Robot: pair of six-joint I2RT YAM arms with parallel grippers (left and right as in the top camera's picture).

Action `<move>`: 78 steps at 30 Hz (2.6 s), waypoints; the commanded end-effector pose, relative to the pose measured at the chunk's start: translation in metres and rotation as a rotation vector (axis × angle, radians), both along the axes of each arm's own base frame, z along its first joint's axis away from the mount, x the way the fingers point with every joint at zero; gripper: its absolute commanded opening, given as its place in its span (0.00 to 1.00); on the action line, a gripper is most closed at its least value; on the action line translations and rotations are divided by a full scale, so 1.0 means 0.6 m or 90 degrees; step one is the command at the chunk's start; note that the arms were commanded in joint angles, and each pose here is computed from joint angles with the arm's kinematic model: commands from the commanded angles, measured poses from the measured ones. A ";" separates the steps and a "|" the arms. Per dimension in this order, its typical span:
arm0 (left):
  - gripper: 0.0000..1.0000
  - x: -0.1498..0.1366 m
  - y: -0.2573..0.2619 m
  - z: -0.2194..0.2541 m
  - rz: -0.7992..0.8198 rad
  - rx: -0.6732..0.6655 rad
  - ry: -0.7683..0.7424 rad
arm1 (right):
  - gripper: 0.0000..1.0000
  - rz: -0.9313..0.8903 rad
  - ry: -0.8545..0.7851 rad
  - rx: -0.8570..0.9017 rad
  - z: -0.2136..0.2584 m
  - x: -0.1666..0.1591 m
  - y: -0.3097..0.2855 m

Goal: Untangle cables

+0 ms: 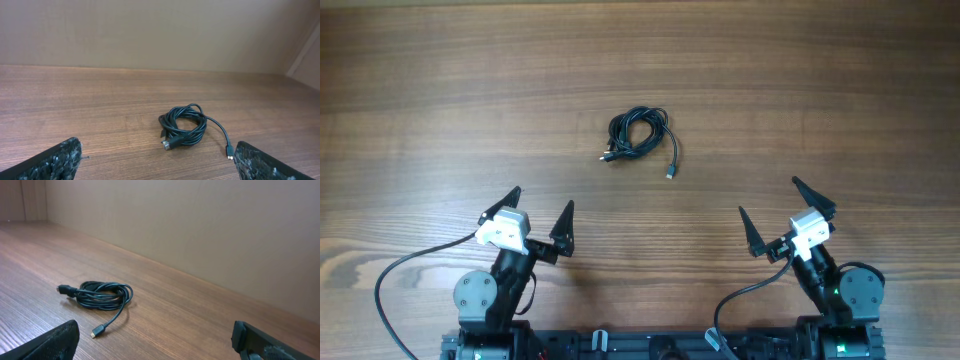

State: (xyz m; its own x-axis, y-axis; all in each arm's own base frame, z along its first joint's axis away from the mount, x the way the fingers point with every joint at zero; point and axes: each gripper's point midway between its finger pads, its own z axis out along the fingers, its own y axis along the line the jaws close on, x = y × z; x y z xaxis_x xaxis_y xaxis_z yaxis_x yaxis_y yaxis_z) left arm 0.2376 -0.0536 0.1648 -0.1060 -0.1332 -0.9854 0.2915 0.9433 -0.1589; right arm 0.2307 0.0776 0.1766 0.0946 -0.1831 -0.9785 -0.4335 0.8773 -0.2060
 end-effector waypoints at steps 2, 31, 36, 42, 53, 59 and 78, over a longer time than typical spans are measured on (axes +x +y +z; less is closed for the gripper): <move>1.00 0.001 0.005 -0.003 0.010 -0.008 0.001 | 1.00 0.008 -0.006 0.008 0.005 -0.003 0.004; 1.00 0.002 0.007 -0.003 0.017 -0.014 0.003 | 1.00 0.008 -0.006 0.008 0.005 -0.003 0.004; 1.00 0.002 0.008 -0.003 0.018 -0.015 0.003 | 1.00 0.008 -0.007 0.008 0.005 -0.003 0.004; 1.00 0.002 0.008 -0.003 0.019 -0.028 0.007 | 1.00 0.008 -0.006 0.008 0.005 -0.003 0.004; 1.00 0.002 0.008 -0.003 0.019 -0.042 0.011 | 1.00 0.008 -0.006 0.008 0.005 -0.003 0.004; 1.00 0.002 0.008 -0.003 0.020 -0.042 0.011 | 1.00 0.008 -0.006 0.008 0.005 -0.003 0.004; 1.00 0.091 -0.019 0.122 -0.035 -0.046 0.181 | 1.00 0.008 -0.006 0.008 0.005 -0.003 0.004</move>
State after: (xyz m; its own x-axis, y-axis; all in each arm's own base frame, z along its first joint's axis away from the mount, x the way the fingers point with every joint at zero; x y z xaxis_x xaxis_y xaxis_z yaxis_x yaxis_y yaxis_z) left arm 0.2746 -0.0572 0.2140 -0.3190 -0.1899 -0.9285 0.2508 0.9279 -0.2759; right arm 0.2303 0.0777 0.1776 0.0997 -0.1833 -0.9780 -0.4327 0.8771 -0.2085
